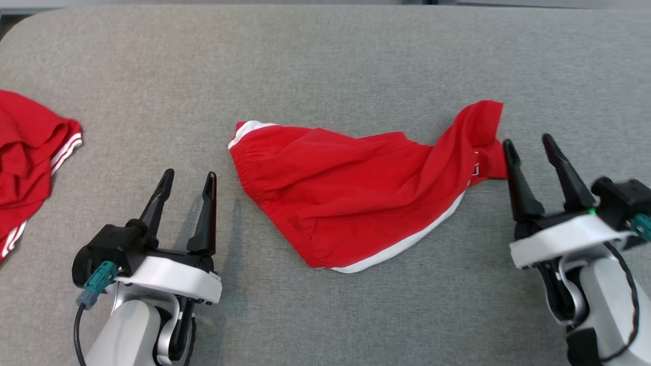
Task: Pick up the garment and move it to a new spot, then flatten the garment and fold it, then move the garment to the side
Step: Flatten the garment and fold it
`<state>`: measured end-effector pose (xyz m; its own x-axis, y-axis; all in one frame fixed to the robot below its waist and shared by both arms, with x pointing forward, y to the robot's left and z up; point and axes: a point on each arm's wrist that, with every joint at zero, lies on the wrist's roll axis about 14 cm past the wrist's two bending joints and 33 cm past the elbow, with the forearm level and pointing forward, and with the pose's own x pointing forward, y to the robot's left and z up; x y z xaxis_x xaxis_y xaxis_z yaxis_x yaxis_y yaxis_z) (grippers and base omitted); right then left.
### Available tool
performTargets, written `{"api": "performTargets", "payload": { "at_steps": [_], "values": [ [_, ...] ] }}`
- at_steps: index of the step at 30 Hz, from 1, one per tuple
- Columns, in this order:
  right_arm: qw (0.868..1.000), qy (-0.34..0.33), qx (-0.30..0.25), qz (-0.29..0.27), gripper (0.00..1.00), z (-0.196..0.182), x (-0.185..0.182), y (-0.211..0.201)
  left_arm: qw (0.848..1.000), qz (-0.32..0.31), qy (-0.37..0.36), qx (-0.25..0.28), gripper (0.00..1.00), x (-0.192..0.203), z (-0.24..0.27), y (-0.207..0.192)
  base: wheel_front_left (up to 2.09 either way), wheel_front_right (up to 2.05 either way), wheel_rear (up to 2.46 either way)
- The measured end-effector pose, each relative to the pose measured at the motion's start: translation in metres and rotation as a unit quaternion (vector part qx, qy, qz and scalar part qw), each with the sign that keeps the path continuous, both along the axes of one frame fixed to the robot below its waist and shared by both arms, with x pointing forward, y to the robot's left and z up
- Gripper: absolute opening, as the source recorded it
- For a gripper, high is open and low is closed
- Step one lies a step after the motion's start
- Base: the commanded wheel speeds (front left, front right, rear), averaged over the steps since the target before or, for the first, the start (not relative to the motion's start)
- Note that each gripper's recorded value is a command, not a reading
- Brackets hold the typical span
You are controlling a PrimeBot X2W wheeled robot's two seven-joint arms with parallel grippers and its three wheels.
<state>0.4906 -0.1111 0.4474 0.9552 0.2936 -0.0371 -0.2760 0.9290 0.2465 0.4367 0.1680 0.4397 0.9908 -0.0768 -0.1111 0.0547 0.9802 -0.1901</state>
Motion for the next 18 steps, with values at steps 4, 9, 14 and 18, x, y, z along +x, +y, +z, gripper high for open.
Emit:
{"api": "performTargets", "payload": {
  "at_steps": [4, 9, 14, 18],
  "values": [
    [0.999, -0.016, -0.007, -0.029, 1.00, 0.012, -0.019, -0.022, 1.000, -0.006, -0.009, 0.000, 1.00, -0.001, 0.006, -0.004, 0.00, 0.00, 0.00],
    [0.998, -0.031, -0.012, -0.051, 1.00, 0.024, -0.036, -0.037, 1.000, -0.009, -0.014, 0.003, 1.00, -0.006, 0.011, -0.005, 0.00, 0.00, 0.00],
    [0.997, -0.044, -0.014, -0.069, 1.00, 0.038, -0.058, -0.047, 1.000, -0.012, -0.015, -0.001, 1.00, -0.017, 0.015, -0.010, 0.00, 0.00, 0.00],
    [0.996, -0.050, -0.012, -0.078, 1.00, 0.047, -0.072, -0.050, 1.000, -0.016, -0.011, -0.006, 1.00, -0.029, 0.016, -0.016, 0.00, 0.00, 0.00]
  ]
}}
